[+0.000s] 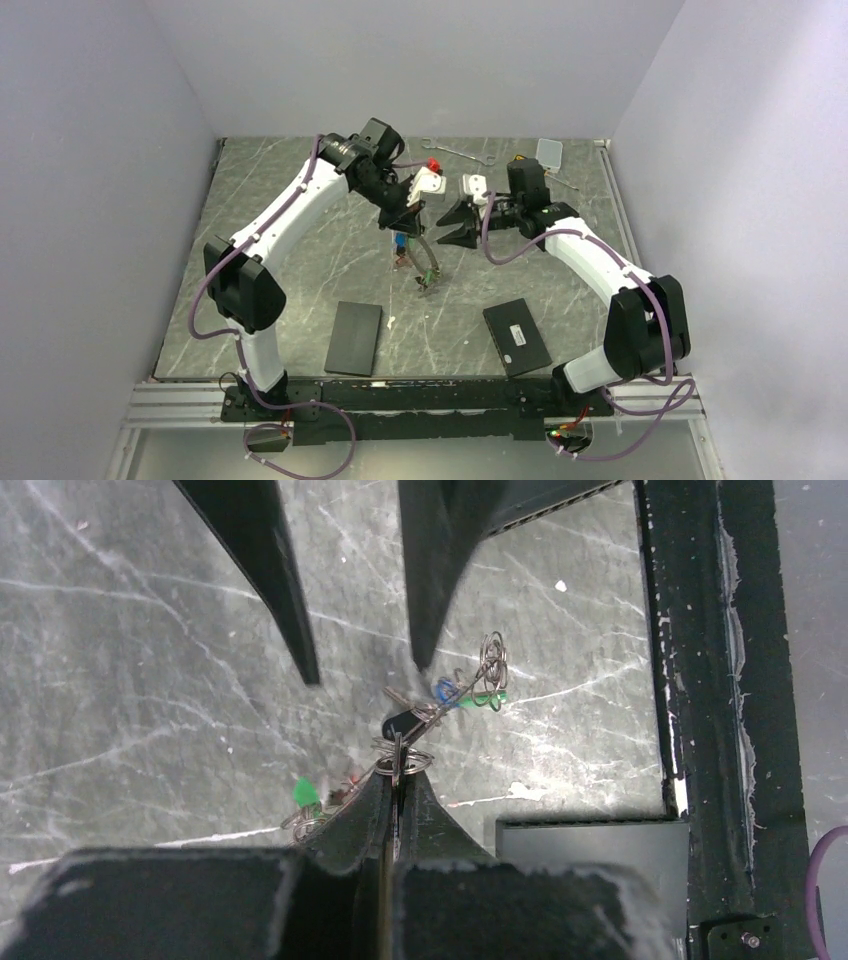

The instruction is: Remove the keys from the keyring

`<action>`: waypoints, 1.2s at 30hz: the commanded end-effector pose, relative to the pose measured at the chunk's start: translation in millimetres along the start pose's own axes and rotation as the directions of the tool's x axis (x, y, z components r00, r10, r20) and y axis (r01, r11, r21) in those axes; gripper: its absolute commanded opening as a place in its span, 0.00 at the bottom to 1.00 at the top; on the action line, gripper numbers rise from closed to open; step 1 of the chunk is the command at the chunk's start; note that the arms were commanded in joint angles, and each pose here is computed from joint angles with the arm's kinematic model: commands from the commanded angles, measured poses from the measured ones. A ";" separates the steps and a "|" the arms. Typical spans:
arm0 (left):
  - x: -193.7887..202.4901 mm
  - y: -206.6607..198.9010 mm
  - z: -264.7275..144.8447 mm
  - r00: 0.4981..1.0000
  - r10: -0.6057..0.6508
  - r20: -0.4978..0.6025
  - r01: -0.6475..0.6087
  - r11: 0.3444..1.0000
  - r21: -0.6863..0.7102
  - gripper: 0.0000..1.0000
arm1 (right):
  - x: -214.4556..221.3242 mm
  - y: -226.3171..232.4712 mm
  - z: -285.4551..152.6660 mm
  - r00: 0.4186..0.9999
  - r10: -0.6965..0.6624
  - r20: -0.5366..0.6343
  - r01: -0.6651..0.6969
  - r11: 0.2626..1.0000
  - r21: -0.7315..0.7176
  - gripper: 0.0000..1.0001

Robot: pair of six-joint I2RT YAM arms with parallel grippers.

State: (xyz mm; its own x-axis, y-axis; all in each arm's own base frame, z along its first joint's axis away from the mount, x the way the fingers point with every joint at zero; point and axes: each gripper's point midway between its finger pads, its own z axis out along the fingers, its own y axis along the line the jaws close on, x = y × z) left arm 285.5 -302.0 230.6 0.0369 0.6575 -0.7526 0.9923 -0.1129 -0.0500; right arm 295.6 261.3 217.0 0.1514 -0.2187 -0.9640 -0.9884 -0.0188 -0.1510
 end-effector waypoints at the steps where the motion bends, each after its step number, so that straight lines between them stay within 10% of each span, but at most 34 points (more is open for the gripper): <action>1: -24.3 -18.1 2.6 0.994 0.057 0.091 -0.063 0.996 0.069 0.00 | -15.9 19.7 13.7 0.994 -0.101 0.029 0.104 0.989 -0.105 0.45; 36: -17.2 -17.7 15.2 0.996 0.041 0.079 -0.049 0.994 0.099 0.00 | -39.4 23.4 16.1 0.993 -0.102 0.056 0.109 0.985 -0.137 0.36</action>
State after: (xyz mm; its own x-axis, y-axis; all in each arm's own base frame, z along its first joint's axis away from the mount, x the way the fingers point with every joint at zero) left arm 268.4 -316.4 232.2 0.0539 0.6147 -0.7870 0.9784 -0.1899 -0.0814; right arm 265.2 276.0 217.6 0.1611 -0.2405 -0.9572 -0.9817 -0.1385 -0.1304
